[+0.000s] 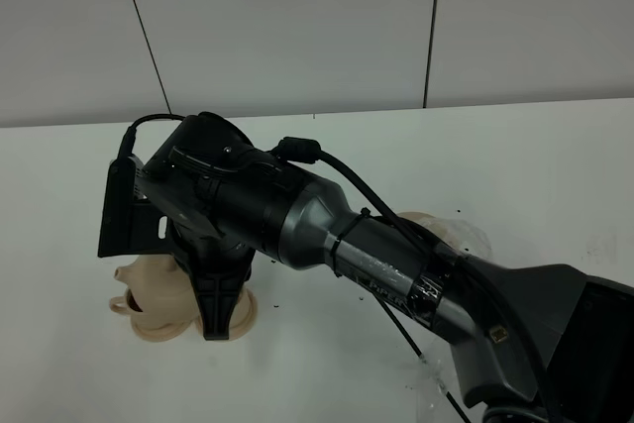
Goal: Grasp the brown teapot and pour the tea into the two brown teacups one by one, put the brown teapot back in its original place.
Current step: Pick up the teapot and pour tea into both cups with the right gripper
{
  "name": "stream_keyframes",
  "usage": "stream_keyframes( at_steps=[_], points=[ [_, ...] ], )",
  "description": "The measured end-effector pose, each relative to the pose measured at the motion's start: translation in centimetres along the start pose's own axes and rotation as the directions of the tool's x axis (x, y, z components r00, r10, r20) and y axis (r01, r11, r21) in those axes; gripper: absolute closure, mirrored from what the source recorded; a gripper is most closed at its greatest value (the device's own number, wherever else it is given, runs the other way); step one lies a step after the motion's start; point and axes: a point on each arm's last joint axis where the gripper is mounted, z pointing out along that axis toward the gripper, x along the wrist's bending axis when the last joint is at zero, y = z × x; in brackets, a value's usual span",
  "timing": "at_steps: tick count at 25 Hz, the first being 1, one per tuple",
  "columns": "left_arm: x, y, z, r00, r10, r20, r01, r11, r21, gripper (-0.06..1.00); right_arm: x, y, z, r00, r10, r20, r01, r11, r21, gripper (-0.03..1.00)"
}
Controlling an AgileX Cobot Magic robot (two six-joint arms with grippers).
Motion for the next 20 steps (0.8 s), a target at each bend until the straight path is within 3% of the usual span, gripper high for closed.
stream_keyframes(
  at_steps=[5,20],
  points=[
    [0.0,0.0,0.0,1.000,0.000,0.000,0.000,1.000,0.000,0.69,-0.3,-0.3,0.1,1.000,0.012,-0.005,-0.012,1.000,-0.002,0.87],
    [0.0,0.0,0.0,1.000,0.000,0.000,0.000,1.000,0.000,0.69,-4.8,-5.0,0.6,0.975,0.216,-0.056,-0.217,0.976,-0.020,0.87]
  ],
)
